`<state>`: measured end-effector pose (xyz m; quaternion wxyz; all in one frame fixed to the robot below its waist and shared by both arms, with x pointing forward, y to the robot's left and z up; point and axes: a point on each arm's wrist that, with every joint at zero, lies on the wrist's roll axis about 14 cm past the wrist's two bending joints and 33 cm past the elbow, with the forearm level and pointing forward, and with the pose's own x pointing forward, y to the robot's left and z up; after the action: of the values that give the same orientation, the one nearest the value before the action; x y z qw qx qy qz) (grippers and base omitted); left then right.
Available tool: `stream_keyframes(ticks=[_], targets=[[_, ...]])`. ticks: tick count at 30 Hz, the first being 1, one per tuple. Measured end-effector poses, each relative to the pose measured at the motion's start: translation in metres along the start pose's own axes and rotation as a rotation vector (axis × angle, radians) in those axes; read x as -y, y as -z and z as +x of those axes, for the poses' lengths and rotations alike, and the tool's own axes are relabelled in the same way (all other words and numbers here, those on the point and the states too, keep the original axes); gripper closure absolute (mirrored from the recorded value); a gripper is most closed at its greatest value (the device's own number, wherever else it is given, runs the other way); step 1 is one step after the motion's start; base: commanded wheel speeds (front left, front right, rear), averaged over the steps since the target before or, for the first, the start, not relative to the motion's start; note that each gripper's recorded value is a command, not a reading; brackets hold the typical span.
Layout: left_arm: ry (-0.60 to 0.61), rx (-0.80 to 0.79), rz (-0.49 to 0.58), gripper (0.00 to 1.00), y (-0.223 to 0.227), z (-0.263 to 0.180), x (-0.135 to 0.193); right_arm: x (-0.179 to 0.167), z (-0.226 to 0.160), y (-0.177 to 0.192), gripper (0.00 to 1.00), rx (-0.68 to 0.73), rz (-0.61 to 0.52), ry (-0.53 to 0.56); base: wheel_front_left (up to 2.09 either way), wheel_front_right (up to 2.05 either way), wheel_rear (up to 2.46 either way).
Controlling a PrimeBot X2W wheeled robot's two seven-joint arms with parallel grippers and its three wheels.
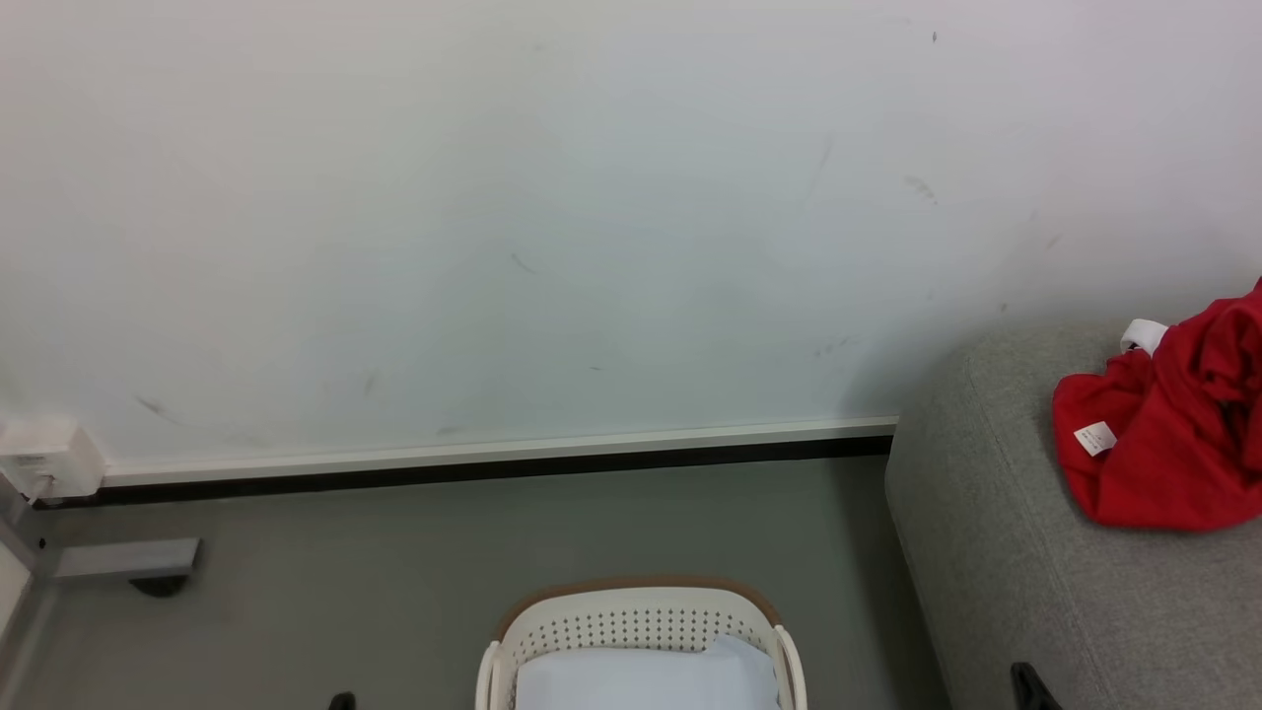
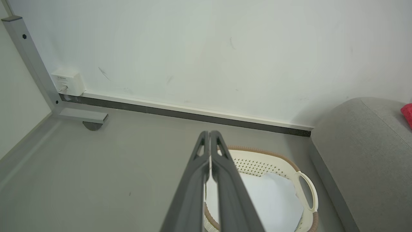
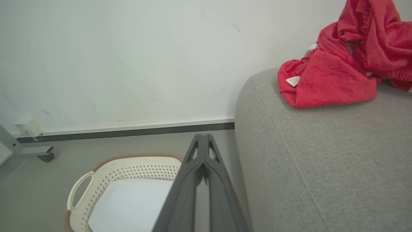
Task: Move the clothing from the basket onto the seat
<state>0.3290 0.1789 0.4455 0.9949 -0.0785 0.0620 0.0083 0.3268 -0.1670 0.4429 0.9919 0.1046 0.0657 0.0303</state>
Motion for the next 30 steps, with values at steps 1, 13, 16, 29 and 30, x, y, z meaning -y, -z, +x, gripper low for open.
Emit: stream_keyframes(ticks=[1, 13, 16, 29, 30], targets=[[-0.005, -0.004, -0.018, 1.0, 0.0, 0.001, -0.001, 0.001, 0.0, 0.0, 1.0, -0.002, 0.021, 0.007, 0.0, 0.0, 0.0], [-0.042, -0.002, -0.248, 1.0, -0.008, 0.009, -0.007, 0.011, 0.006, -0.009, 1.0, 0.012, 0.234, 0.056, 0.0, 0.0, 0.0], [-0.049, -0.001, -0.3, 1.0, -0.011, 0.01, -0.008, 0.012, 0.008, -0.012, 1.0, 0.018, 0.283, 0.062, 0.0, 0.0, 0.0], [-0.063, 0.009, -0.505, 1.0, -0.021, 0.018, -0.01, 0.018, 0.017, -0.024, 1.0, 0.046, 0.481, 0.081, 0.0, 0.0, 0.0], [-0.061, 0.007, -0.516, 1.0, -0.021, 0.019, -0.01, 0.018, 0.017, -0.025, 1.0, 0.047, 0.497, 0.081, 0.0, 0.0, 0.0]])
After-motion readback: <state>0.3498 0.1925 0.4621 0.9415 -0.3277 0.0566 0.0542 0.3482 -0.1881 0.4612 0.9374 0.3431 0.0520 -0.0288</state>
